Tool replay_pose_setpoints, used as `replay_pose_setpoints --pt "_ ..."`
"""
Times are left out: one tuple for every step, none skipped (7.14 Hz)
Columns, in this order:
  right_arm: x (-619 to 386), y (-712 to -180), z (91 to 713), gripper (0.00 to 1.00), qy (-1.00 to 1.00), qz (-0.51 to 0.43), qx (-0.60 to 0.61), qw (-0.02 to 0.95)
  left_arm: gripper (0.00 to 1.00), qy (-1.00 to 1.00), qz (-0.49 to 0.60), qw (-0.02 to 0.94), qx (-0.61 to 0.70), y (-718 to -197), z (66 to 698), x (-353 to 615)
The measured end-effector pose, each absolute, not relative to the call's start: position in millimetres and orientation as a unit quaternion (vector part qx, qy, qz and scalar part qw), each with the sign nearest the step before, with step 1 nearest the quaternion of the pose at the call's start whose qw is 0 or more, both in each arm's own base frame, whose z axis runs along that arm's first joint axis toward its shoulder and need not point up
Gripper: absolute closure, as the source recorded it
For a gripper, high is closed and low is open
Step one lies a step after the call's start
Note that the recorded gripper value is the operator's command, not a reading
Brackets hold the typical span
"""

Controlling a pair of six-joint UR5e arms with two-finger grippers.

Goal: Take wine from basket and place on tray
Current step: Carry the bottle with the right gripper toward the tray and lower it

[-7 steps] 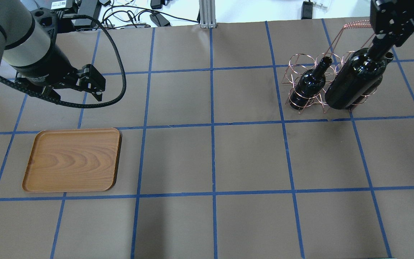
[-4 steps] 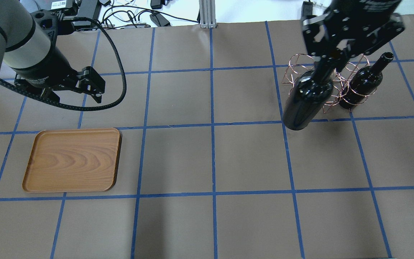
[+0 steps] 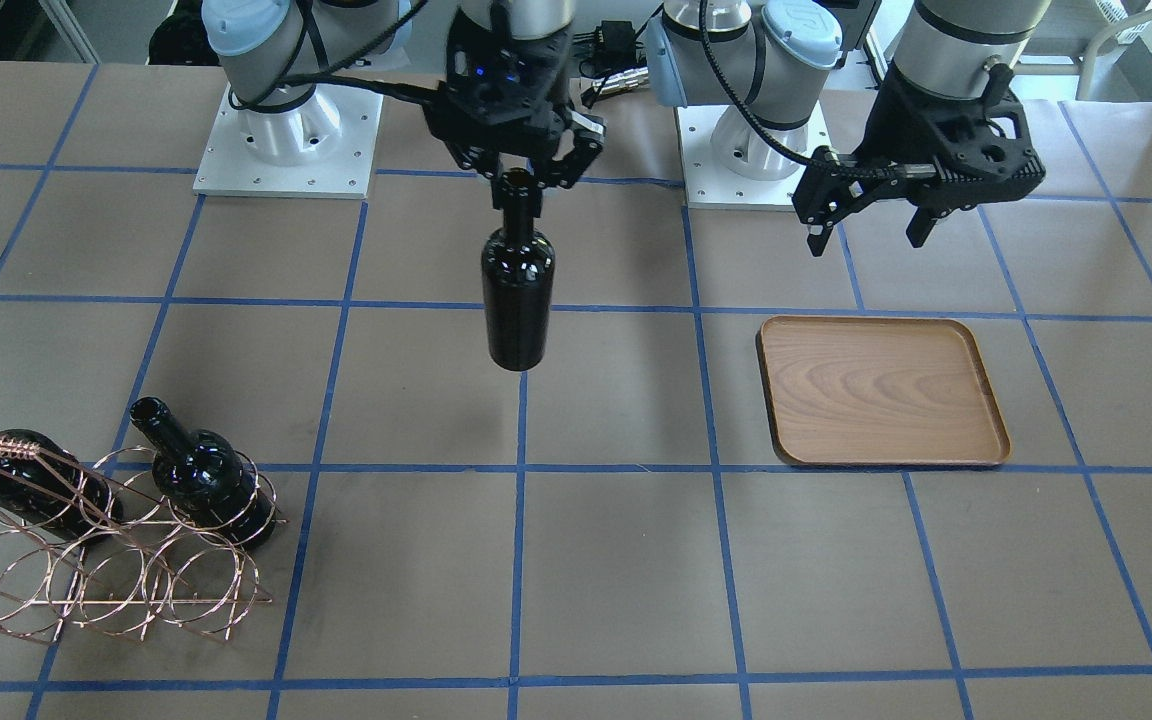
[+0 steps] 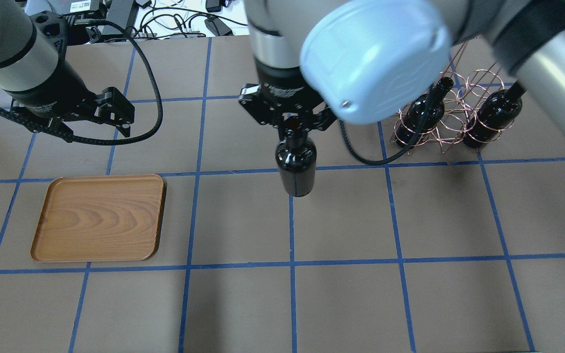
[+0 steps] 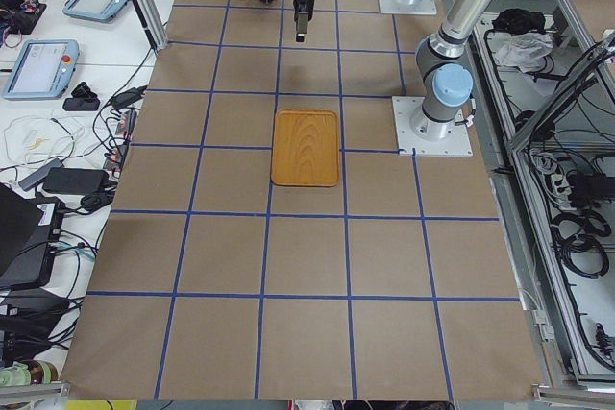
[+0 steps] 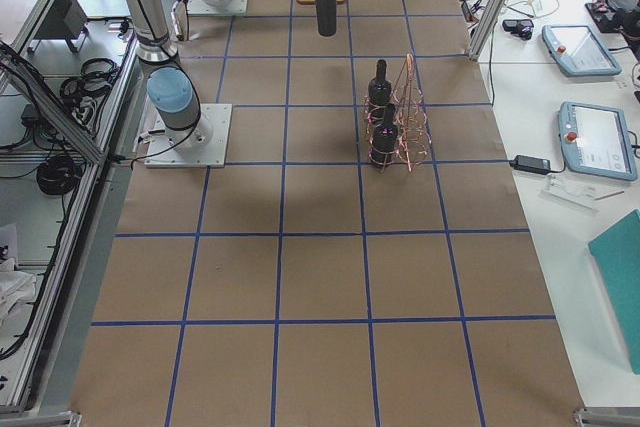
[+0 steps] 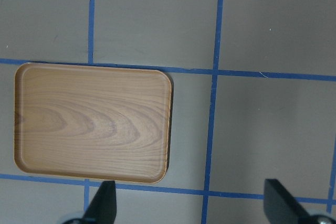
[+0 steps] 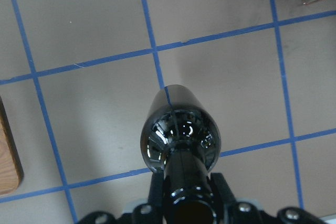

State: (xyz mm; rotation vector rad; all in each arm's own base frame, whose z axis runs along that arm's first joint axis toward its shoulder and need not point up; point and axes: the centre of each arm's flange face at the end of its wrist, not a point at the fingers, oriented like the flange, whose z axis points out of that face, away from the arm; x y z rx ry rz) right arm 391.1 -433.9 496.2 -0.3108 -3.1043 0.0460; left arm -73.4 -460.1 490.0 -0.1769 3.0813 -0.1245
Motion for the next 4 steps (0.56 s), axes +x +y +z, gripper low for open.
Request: replay_pose_setpoints --pt "417 -434 465 1.0 -0.994 0.015 -0.104 0.005 0.0 0.996 -0.04 0.027 -0.073 -462 491 -58" --pt "433 -434 441 1.0 -0.994 0.005 -0.111 -0.003 0.0 0.995 -0.038 0.028 -0.086 -463 491 -46" --pt "442 -433 425 1.0 -0.992 -0.007 -0.123 -0.008 0.0 0.994 -0.038 0.028 -0.097 -464 492 -35" --pt "447 -434 414 1.0 -0.991 -0.014 -0.13 -0.009 0.0 0.993 -0.039 0.03 -0.107 -465 492 -24"
